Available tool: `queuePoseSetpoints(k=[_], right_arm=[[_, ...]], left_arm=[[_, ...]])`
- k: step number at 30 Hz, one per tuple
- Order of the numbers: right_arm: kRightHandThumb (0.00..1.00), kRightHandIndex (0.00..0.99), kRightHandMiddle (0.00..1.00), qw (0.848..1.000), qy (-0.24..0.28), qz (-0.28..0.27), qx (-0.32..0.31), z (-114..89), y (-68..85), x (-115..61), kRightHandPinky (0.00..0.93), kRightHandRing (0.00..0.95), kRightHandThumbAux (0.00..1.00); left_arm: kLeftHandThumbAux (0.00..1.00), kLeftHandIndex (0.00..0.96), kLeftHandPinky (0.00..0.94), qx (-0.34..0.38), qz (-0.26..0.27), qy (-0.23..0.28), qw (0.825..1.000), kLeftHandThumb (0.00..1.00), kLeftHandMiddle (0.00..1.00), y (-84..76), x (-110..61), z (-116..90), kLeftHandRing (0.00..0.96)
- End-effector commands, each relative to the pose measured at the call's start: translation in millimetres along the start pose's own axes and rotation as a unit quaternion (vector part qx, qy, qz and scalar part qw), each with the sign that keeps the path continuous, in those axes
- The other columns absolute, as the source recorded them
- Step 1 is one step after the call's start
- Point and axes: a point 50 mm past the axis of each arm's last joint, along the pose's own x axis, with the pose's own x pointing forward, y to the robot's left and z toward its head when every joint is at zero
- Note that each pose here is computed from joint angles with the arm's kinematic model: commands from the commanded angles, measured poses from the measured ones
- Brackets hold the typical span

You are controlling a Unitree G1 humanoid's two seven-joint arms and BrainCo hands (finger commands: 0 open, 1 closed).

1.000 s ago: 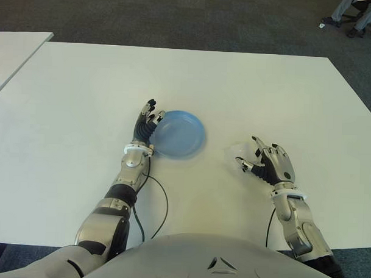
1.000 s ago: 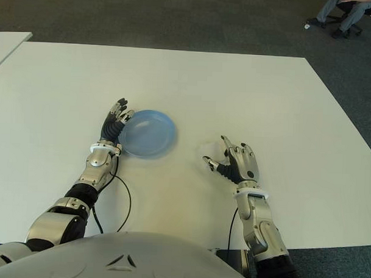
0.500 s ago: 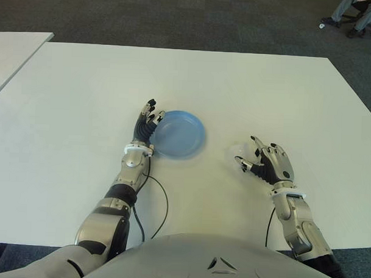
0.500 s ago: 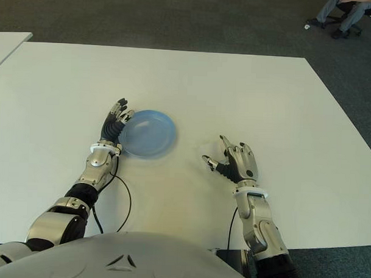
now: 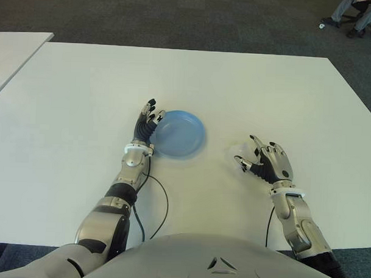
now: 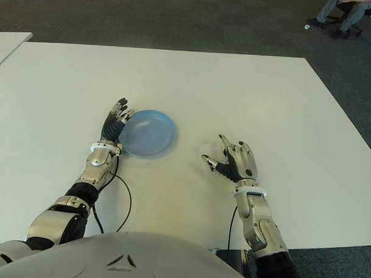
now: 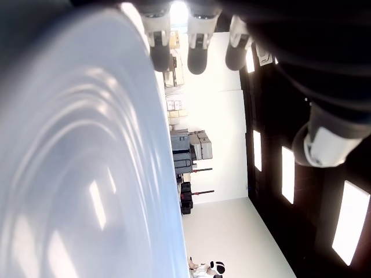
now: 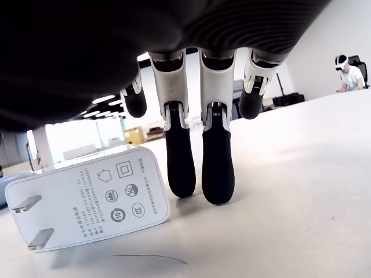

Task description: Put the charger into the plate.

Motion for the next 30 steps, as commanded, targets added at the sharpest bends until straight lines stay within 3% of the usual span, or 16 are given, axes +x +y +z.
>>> queuePoseSetpoints(k=[1,30], right_arm=[[0.269,0.0,0.0,0.998,0.005,0.06,0.012,0.1,21.8,-9.5,0.0,0.0,0.145],[0.263,0.0,0.0,0.999,-0.007,0.04,0.005,-0.9,22.2,-7.0,0.0,0.0,0.135]], left_arm=[[0.465,0.019,0.0,0.003,-0.013,0.068,0.998,0.0,0.082,-3.8,-14.7,-26.1,0.033],[0.453,0.014,0.0,0.009,-0.016,0.069,0.997,0.0,0.078,-4.8,-12.7,-26.8,0.033]])
